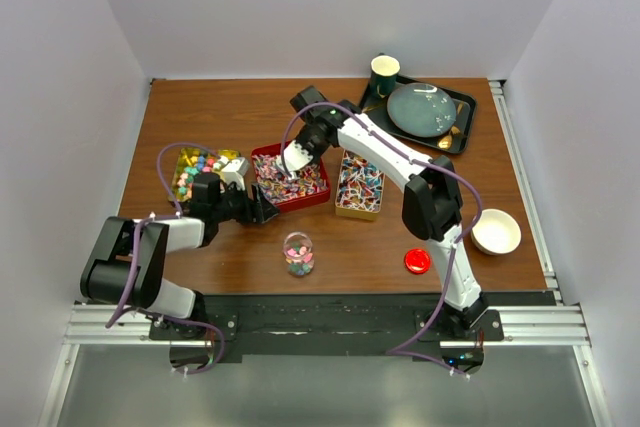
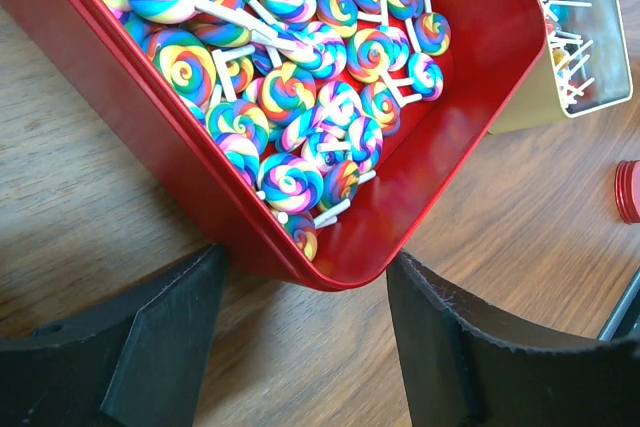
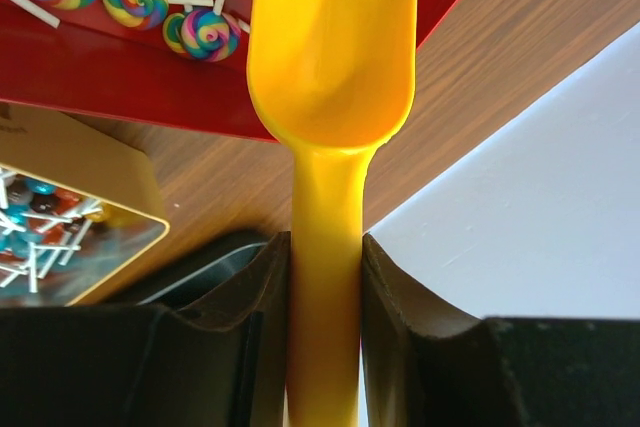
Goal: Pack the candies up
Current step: Scoop the fake candies from the storage box.
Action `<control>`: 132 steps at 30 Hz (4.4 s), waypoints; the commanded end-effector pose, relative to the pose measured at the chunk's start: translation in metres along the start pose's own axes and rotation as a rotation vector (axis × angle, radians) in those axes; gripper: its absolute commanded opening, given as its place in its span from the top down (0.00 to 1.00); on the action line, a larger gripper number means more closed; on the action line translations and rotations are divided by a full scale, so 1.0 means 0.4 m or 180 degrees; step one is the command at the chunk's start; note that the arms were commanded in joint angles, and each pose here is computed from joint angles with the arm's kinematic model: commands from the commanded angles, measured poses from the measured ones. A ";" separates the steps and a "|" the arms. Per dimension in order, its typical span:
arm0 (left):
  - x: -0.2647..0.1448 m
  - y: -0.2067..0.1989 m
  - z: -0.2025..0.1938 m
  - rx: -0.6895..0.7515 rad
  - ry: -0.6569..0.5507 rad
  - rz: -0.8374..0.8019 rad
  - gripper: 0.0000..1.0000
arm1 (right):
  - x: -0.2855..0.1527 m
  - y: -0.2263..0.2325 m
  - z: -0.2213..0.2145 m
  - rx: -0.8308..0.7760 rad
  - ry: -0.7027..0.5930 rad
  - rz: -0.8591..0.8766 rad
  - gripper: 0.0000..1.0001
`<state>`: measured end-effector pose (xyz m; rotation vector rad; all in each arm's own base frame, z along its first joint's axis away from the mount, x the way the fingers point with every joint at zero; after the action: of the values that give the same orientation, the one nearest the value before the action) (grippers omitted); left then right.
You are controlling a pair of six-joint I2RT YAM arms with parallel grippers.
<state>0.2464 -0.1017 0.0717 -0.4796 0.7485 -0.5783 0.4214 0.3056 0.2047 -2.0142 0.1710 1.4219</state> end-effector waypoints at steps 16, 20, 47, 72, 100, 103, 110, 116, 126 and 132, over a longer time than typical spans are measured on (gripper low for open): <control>0.004 0.030 -0.047 -0.0085 0.0143 0.0149 0.32 | 0.128 0.155 0.071 -0.0890 -0.0859 0.1146 1.00; 0.002 0.025 -0.046 -0.0067 0.0129 0.0136 0.32 | 0.116 0.160 0.076 -0.0665 -0.1060 0.1306 1.00; 0.029 0.026 -0.034 -0.0023 0.0027 0.0103 0.33 | 0.130 0.268 0.208 0.0211 -0.0805 0.2069 1.00; 0.037 0.022 -0.029 0.0040 0.0120 -0.0008 0.34 | 0.148 0.273 0.304 0.2134 -0.0980 0.2204 1.00; 0.045 0.020 -0.032 0.0056 0.0180 -0.0105 0.36 | 0.159 0.157 0.346 0.2414 -0.0411 0.1139 1.00; 0.046 0.021 -0.033 0.0055 0.0194 -0.0120 0.36 | 0.160 0.142 0.333 0.2287 -0.0332 0.1003 1.00; 0.048 0.022 -0.033 0.0049 0.0220 -0.0138 0.36 | 0.139 0.071 0.312 0.2120 -0.0261 0.0556 1.00; 0.052 0.023 -0.036 0.0043 0.0261 -0.0169 0.37 | 0.163 0.091 0.351 0.2477 -0.0525 0.0824 1.00; 0.047 0.019 -0.033 0.0070 0.0261 -0.0160 0.37 | 0.185 0.138 0.373 0.3257 -0.1138 0.1098 1.00; 0.040 0.011 -0.026 0.0118 0.0269 -0.0190 0.35 | 0.179 0.146 0.362 0.3178 -0.1218 0.0939 1.00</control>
<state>0.2637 -0.1054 0.0652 -0.4456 0.6904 -0.6488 0.3337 0.2737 0.1432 -1.2773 1.0784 1.0889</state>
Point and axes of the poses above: each gripper's point midway between its finger pads, its own x axis out along the fingers, its own y axis along the line the jaws close on, z = x × y, the point moved 8 cm from there along -x, back along the fingers, and after that the axes turned 4 degrees about -x, right-handed, at the moved point
